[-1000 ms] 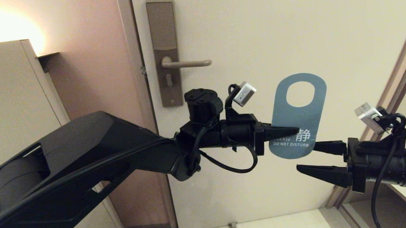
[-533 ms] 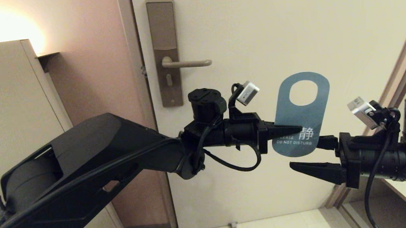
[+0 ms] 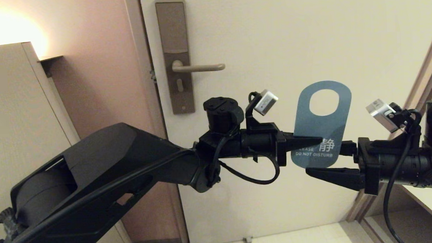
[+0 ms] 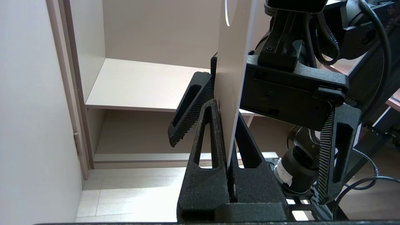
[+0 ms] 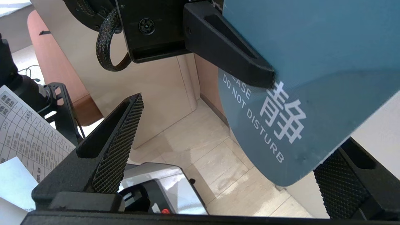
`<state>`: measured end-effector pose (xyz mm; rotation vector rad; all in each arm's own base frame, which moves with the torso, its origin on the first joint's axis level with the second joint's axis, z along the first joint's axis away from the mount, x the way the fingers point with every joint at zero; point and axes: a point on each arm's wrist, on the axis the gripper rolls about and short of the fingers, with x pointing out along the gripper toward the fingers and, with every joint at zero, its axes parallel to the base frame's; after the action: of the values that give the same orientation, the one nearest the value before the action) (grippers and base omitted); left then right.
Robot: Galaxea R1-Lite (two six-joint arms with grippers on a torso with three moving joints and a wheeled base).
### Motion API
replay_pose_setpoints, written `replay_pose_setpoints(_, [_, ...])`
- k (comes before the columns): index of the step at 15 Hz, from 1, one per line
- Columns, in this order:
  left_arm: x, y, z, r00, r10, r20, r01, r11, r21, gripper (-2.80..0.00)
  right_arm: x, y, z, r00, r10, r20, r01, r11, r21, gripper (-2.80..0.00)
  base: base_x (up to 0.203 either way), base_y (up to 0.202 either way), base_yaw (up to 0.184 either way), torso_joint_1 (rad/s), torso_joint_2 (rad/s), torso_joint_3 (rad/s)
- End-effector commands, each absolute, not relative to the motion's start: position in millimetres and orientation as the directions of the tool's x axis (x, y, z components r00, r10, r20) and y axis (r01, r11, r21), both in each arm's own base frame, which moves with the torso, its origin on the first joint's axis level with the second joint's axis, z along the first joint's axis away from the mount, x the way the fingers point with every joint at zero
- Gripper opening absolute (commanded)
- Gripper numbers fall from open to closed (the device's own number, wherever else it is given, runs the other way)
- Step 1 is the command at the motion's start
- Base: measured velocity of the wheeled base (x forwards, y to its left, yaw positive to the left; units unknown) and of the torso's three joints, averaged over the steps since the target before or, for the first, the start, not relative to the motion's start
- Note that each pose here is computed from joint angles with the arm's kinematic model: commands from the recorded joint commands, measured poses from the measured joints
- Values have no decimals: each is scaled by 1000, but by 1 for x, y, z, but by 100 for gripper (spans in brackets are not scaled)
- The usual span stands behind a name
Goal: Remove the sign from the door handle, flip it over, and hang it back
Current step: Hand it to the other hand
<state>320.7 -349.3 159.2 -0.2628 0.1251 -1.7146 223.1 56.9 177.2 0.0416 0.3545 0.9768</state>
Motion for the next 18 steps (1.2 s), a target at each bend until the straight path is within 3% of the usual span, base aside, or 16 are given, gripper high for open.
replay_pose_setpoints(1, [321, -350, 159, -146, -984, 106, 959, -167, -229, -280, 223, 57, 176, 503, 819, -277, -805, 560, 195, 0, 0, 0, 0, 0, 0, 0])
replay_pose_setpoints(6, [322, -351, 160, -148, -983, 110, 960, -169, -223, -280, 223, 57, 176, 503, 819, -277, -805, 561, 195, 0, 0, 0, 0, 0, 0, 0])
replay_pose_setpoints(7, [322, -351, 161, -148, -983, 111, 960, -170, -222, -280, 223, 57, 176, 503, 819, -277, -805, 561, 196, -280, 0, 0, 0, 0, 0, 0])
replay_pose_setpoints(18, [317, -354, 163, -160, -981, 114, 960, -181, -214, -280, 218, 56, 173, 505, 818, -274, -808, 560, 183, -280, 0, 0, 0, 0, 0, 0])
